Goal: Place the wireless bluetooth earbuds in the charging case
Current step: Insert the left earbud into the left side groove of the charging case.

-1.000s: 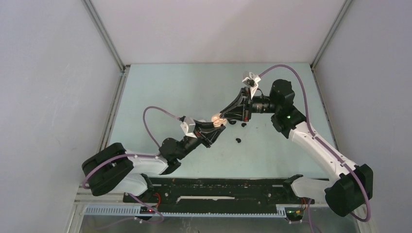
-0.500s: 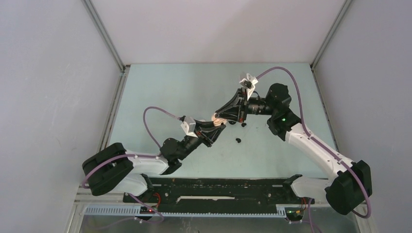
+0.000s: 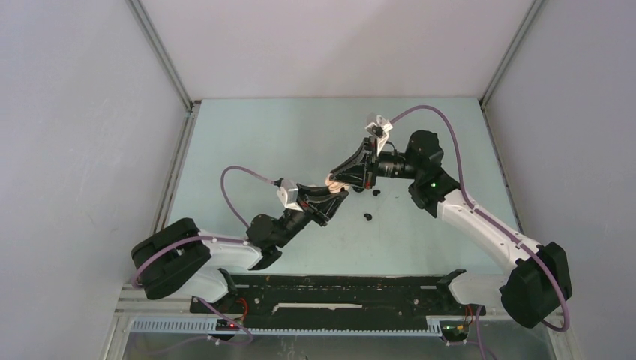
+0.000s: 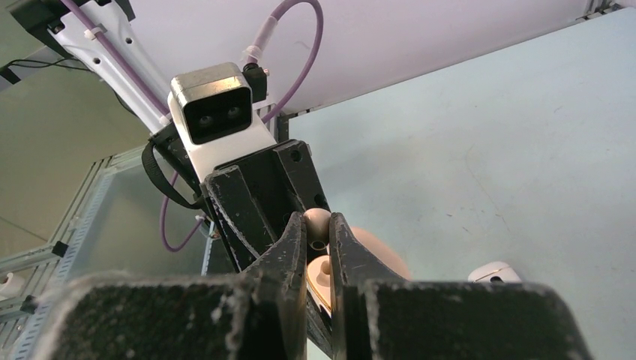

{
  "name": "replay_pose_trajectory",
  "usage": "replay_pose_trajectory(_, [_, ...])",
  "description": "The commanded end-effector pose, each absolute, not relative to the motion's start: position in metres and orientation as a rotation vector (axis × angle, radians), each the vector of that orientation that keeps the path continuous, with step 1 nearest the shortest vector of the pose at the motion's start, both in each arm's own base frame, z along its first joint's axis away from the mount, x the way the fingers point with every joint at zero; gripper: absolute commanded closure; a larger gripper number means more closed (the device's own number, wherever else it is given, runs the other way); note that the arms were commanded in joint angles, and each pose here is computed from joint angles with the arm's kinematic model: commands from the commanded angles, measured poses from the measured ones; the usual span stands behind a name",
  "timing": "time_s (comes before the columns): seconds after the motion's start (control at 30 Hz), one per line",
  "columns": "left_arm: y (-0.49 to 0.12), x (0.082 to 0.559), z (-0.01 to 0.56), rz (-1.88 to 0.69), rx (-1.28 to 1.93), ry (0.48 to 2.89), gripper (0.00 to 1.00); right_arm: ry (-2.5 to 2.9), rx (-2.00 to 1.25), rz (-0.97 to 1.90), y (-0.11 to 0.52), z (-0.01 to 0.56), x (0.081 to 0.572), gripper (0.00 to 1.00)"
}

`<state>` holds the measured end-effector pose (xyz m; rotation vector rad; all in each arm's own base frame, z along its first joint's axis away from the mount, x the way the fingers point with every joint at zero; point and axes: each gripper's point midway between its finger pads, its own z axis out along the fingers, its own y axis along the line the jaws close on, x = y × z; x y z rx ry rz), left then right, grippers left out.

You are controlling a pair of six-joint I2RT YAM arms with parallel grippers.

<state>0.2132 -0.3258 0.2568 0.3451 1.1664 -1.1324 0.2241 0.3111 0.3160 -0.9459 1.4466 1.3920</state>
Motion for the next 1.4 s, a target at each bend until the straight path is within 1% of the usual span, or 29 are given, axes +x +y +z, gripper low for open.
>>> replay_pose_trajectory(0.0, [-0.323, 0.213, 0.285, -1.164, 0.285, 1.078, 1.00, 1.401, -0.967, 1.352, 0.313, 0.320, 0.226, 1.00])
replay_pose_trajectory(1.37, [-0.318, 0.217, 0.294, -1.165, 0.239, 1.056, 1.00, 1.432, -1.038, 1.290, 0.315, 0.301, 0.220, 1.00])
